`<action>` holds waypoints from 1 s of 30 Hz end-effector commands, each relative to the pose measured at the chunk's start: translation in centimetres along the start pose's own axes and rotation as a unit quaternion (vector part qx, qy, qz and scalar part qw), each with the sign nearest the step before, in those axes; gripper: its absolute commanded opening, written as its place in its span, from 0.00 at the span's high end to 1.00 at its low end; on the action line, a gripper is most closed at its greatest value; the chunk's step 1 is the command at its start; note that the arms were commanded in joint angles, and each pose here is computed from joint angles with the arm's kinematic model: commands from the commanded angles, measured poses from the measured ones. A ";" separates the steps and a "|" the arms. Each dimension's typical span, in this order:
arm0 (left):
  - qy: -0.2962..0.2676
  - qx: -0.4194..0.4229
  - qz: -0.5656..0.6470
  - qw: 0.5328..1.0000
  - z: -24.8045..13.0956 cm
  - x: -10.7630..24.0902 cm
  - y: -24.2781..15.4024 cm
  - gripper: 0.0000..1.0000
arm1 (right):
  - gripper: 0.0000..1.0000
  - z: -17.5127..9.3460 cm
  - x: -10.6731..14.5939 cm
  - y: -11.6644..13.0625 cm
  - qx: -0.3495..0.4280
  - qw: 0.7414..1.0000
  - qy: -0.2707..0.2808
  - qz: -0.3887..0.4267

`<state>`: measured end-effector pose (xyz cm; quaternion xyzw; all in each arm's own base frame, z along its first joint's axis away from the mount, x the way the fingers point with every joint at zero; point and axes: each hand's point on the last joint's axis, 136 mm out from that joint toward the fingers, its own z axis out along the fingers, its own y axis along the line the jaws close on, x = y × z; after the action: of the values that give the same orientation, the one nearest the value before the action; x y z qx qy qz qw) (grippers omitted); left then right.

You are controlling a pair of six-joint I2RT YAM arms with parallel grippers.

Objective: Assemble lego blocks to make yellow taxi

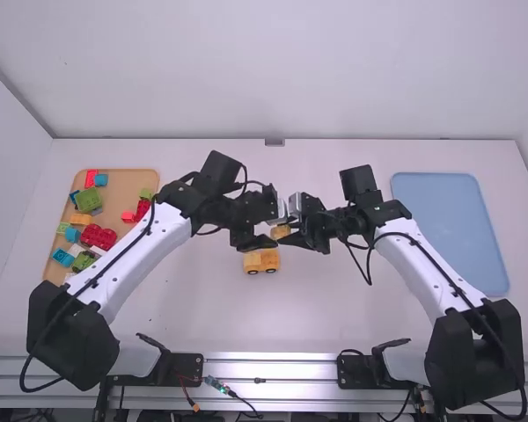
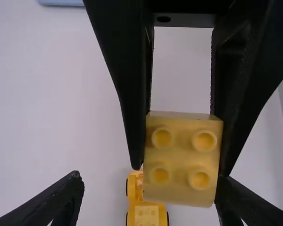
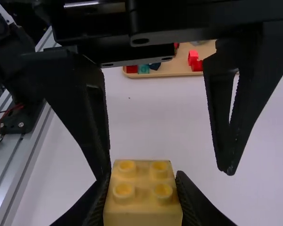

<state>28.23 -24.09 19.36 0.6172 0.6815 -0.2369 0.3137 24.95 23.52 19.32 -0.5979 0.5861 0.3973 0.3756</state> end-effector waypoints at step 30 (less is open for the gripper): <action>-0.008 0.003 0.006 1.000 0.2 0.0 0.0 0.66 | 0.30 -0.2 -1.0 -0.2 -0.005 1.000 -0.013 -0.004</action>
<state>28.31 -24.35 19.44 0.6186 0.6760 -0.2403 0.3203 25.09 23.46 19.60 -0.5965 0.5847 0.3986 0.3787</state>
